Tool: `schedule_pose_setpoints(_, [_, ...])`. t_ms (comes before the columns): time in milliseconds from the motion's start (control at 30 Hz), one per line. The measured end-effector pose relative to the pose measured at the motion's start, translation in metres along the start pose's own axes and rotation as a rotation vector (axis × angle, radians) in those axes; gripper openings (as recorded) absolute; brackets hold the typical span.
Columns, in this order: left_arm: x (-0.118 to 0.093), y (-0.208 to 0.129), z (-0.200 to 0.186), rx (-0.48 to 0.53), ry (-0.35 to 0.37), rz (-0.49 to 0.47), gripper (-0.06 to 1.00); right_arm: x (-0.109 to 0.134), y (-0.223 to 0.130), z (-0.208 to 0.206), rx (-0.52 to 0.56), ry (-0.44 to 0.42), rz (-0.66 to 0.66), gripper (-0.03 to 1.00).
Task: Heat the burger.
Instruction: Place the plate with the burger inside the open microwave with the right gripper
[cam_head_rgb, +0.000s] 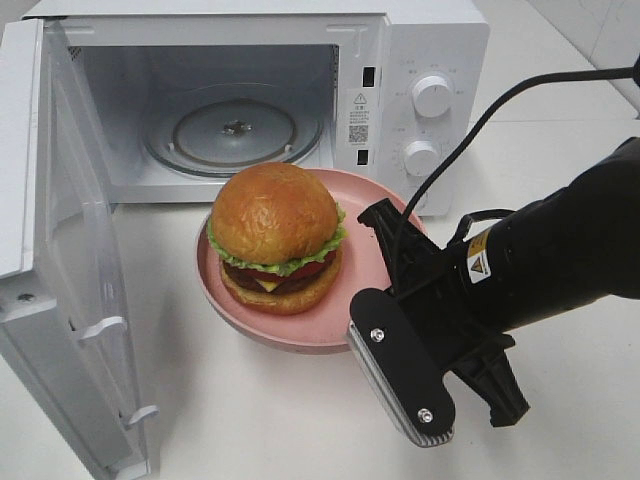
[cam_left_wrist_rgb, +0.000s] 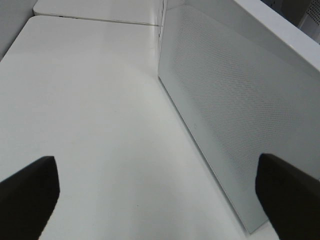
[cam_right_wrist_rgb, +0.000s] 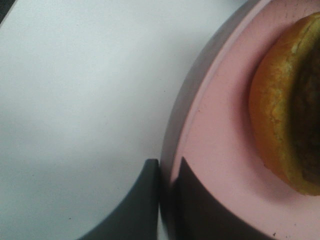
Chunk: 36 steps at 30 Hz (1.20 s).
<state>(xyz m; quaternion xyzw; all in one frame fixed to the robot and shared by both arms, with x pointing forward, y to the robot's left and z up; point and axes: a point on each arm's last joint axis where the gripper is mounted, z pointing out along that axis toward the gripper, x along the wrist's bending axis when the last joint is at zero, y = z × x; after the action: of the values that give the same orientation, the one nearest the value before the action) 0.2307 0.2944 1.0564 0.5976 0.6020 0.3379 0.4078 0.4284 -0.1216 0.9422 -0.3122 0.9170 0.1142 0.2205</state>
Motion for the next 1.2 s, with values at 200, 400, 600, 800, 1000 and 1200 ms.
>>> schedule_pose_setpoints(200, [0.0, 0.0, 0.0, 0.0, 0.0, 0.0, 0.99, -0.001, -0.001, 0.0, 0.014, -0.014, -0.044, 0.05])
schedule_pose_setpoints(400, [0.0, 0.0, 0.0, 0.0, 0.0, 0.0, 0.99, -0.002, -0.003, 0.002, 0.031, -0.019, -0.047, 0.05])
schedule_pose_setpoints(600, [0.0, 0.0, 0.0, 0.0, 0.0, 0.0, 0.99, -0.009, -0.003, 0.007, 0.034, -0.029, -0.04, 0.05])
schedule_pose_setpoints(800, [0.0, 0.0, 0.0, 0.0, 0.0, 0.0, 0.99, -0.028, -0.001, 0.017, 0.033, -0.044, -0.011, 0.05])
schedule_pose_setpoints(1000, [0.0, 0.0, 0.0, 0.0, 0.0, 0.0, 0.99, -0.041, 0.0, 0.028, 0.031, -0.049, 0.019, 0.05])
schedule_pose_setpoints(1200, [0.0, 0.0, 0.0, 0.0, 0.0, 0.0, 0.99, -0.055, 0.0, 0.039, 0.032, -0.051, 0.042, 0.05])
